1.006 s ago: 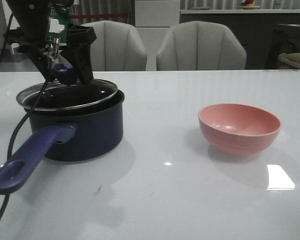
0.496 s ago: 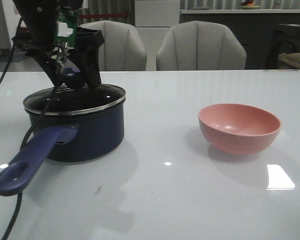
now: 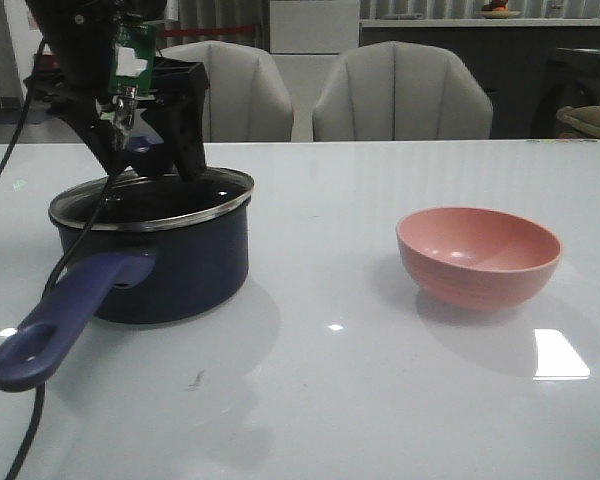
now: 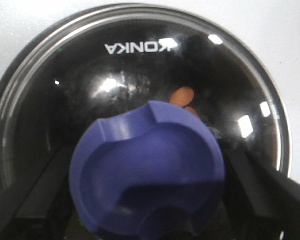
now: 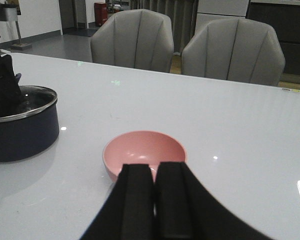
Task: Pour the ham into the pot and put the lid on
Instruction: 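Lower the lid onto the saucepan rim with the left gripper, then release the lid knob and raise the left gripper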
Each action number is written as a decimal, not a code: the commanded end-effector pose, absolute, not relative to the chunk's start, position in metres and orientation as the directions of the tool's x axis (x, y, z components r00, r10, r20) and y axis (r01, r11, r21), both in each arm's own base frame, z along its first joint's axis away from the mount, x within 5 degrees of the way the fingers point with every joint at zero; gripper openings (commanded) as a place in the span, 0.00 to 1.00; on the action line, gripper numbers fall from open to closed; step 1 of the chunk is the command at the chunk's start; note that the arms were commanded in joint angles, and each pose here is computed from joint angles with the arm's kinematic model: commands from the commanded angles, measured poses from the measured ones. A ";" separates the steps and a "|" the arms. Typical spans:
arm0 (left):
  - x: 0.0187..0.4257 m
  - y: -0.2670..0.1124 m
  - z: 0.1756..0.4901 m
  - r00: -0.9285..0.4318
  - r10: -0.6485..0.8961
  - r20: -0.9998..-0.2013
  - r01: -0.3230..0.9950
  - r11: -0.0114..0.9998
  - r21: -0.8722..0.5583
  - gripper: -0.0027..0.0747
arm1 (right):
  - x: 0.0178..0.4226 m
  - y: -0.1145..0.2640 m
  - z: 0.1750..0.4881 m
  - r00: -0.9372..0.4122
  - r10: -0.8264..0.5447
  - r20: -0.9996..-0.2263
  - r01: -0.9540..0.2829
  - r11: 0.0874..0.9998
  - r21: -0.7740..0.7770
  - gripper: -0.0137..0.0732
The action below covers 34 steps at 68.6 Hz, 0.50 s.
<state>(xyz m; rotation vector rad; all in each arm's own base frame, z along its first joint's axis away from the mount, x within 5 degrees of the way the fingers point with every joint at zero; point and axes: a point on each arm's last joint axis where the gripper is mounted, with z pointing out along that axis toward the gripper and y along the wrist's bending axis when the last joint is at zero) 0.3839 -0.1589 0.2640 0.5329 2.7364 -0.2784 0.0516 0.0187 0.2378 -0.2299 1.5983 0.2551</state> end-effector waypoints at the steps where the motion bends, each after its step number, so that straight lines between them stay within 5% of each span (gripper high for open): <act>1: 0.381 -0.163 0.301 -0.838 0.292 -0.460 0.398 0.905 -0.151 0.78 | 0.052 0.017 0.254 0.052 0.031 -0.998 -0.283 0.959 0.015 0.34; 34: 0.382 -0.155 0.315 -0.811 0.348 -0.470 0.414 0.909 -0.042 0.77 | 0.052 0.017 0.254 0.052 0.031 -0.998 -0.283 0.959 0.015 0.34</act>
